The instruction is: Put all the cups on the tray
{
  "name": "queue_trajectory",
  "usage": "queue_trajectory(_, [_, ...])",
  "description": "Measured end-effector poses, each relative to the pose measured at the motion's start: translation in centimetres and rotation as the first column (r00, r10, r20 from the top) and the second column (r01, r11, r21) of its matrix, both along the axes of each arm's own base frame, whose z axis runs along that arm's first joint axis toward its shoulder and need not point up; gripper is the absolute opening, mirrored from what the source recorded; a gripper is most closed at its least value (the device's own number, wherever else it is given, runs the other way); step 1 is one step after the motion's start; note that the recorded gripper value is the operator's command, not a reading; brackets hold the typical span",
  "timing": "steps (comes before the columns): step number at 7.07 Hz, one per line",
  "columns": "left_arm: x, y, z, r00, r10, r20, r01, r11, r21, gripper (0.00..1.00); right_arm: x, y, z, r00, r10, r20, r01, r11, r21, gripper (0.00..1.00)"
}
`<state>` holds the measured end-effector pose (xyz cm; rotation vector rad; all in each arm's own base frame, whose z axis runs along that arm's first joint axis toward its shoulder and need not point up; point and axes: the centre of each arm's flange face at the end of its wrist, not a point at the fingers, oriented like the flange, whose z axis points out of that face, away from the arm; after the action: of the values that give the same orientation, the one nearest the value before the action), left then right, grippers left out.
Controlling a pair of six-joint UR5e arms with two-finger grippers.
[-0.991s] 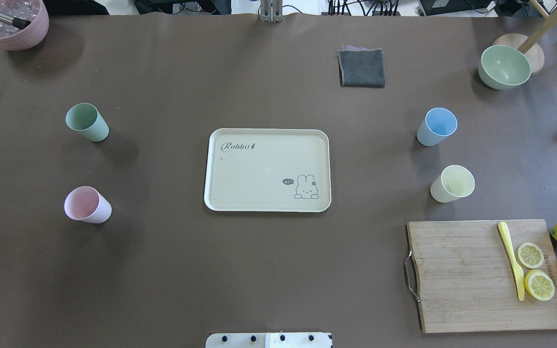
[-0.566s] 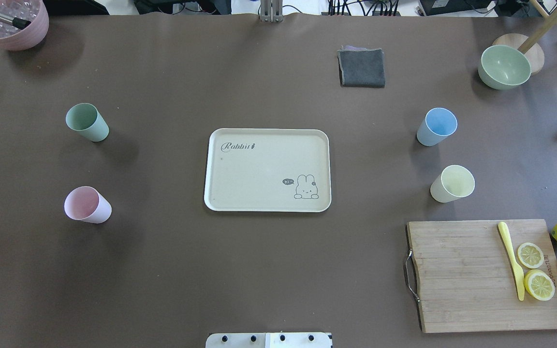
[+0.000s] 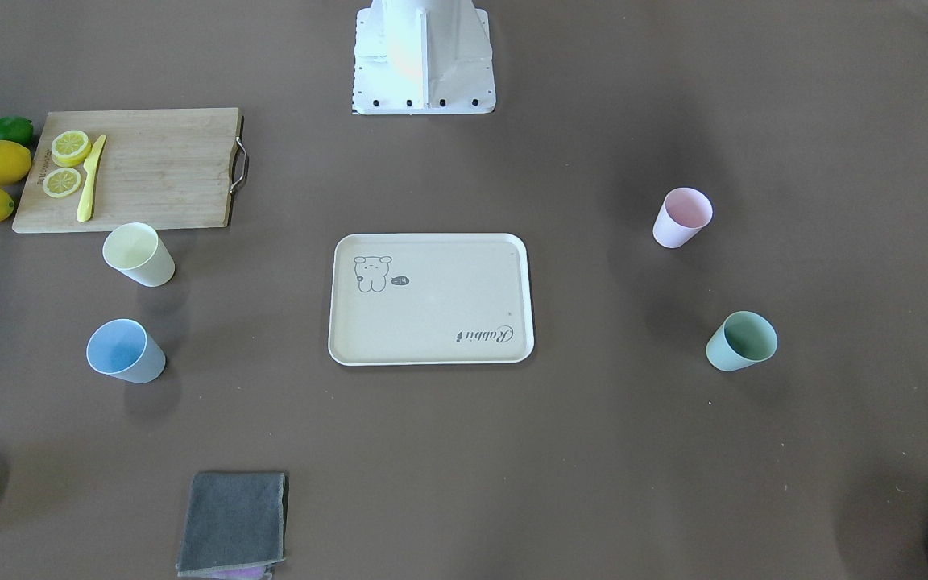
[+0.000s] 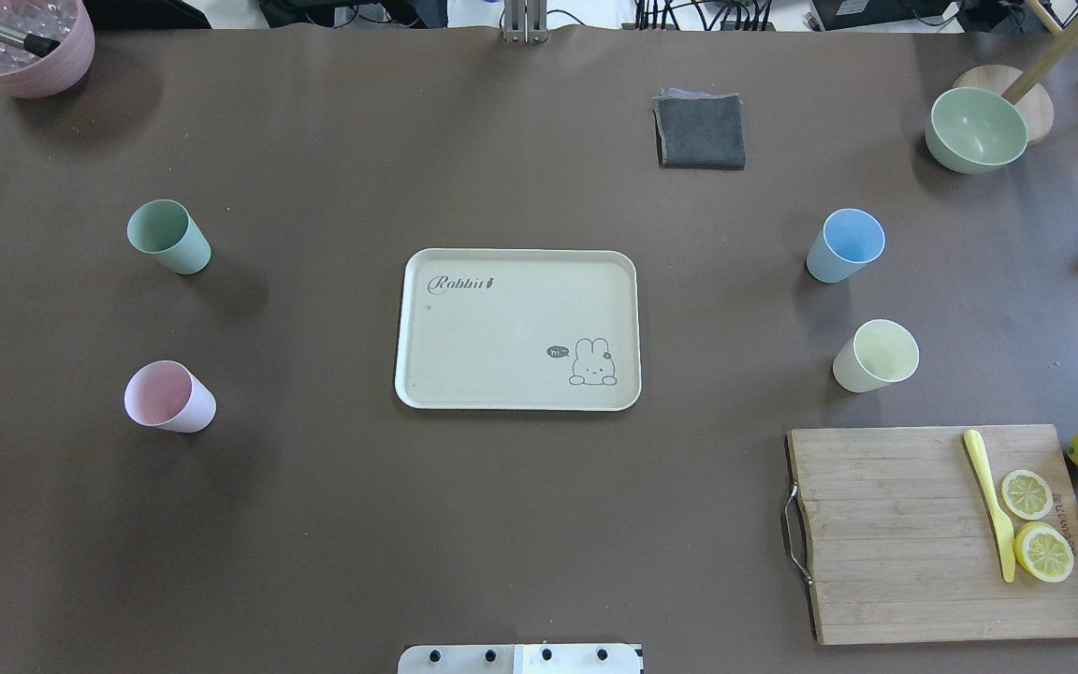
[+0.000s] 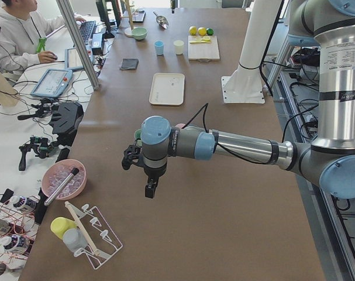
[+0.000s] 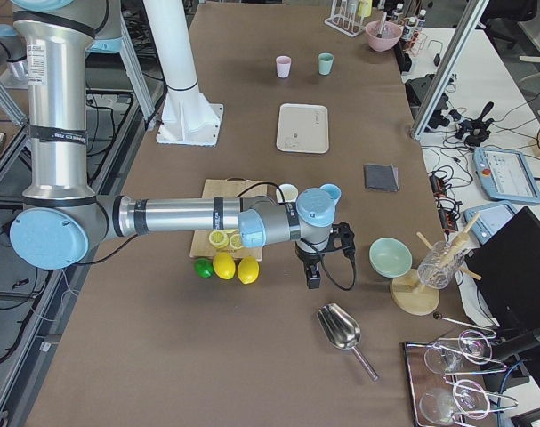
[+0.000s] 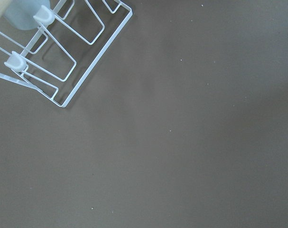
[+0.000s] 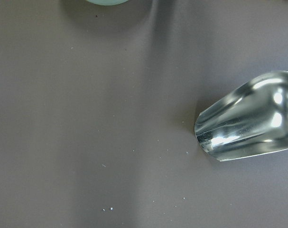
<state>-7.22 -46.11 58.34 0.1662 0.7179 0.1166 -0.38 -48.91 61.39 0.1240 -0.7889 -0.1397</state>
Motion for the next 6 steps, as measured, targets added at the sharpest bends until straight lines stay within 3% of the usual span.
queue_trajectory(3, [2.0,-0.6,-1.7,0.999,0.006,-0.054,-0.006,1.000,0.009,0.98,-1.7,0.2,-2.8,0.999,0.020,0.029,-0.020,1.000,0.009,1.00])
queue_trajectory(6, [8.2,-1.0,-4.4,0.989,-0.064,-0.134,0.064,0.998,-0.006,0.98,-8.5,0.8,-7.6,0.990,0.104,0.095,-0.099,0.993,-0.058,0.98])
